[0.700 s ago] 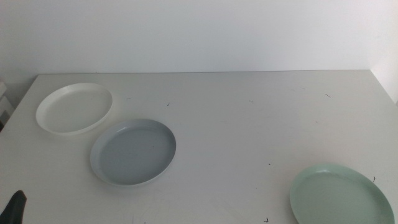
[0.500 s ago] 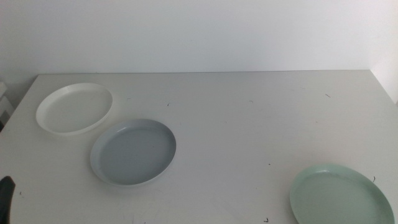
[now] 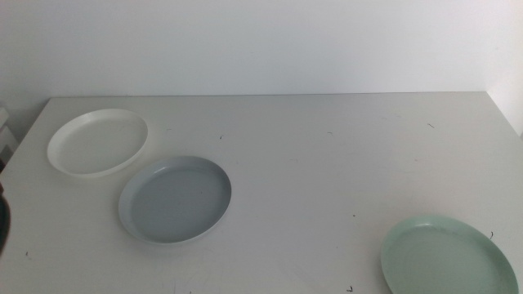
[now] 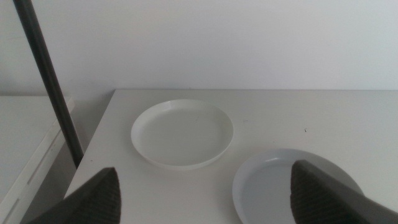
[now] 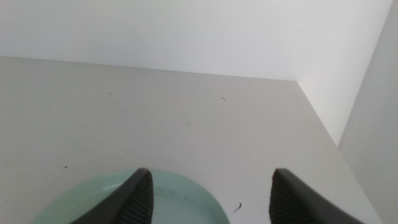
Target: Stack the three bowls on top of each other.
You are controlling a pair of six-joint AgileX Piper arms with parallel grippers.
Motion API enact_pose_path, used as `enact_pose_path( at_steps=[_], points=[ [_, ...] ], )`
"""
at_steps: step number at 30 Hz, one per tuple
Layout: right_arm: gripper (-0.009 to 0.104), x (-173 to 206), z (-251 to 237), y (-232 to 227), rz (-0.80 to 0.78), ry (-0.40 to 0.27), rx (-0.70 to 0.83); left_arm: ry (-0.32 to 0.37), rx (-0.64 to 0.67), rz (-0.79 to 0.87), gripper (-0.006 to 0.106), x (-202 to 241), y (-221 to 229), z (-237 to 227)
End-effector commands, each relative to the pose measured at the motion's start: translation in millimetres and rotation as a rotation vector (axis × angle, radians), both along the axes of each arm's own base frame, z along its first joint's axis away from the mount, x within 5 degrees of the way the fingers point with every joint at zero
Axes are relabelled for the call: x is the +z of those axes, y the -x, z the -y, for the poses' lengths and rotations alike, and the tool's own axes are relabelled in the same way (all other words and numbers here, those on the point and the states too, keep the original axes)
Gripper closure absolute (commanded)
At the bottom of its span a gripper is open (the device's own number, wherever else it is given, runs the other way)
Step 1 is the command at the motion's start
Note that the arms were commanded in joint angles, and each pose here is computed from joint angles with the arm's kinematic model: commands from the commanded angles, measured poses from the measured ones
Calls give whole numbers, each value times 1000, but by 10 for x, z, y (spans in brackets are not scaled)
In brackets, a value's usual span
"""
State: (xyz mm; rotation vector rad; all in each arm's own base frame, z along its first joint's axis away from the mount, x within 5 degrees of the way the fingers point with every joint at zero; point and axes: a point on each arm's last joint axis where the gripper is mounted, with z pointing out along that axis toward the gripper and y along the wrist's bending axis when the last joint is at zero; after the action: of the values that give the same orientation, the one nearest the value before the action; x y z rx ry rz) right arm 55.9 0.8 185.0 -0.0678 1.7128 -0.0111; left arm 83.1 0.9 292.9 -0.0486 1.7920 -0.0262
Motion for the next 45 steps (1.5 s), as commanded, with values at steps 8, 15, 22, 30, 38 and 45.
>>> enact_pose_path(
  at_steps=[8, 15, 22, 30, 38, 45],
  points=[
    [47, 107, -3, 14, 113, 15, 3, 30, 13, -68, -5, 842, -340, -1],
    [47, 107, -3, 14, 113, 15, 3, 29, 25, -202, -5, 1340, -687, -5],
    [47, 107, -3, 14, 113, 15, 3, -10, 25, -429, -5, 1565, -1128, -9],
    [47, 107, -3, 14, 113, 15, 3, 4, 20, -650, -5, 1551, -1681, 9],
    [47, 107, -3, 14, 113, 15, 3, 73, 32, -774, -5, 1237, -2087, 42],
    [47, 107, -3, 14, 113, 15, 3, 100, 43, -882, -5, 926, -2362, 57]
  ],
)
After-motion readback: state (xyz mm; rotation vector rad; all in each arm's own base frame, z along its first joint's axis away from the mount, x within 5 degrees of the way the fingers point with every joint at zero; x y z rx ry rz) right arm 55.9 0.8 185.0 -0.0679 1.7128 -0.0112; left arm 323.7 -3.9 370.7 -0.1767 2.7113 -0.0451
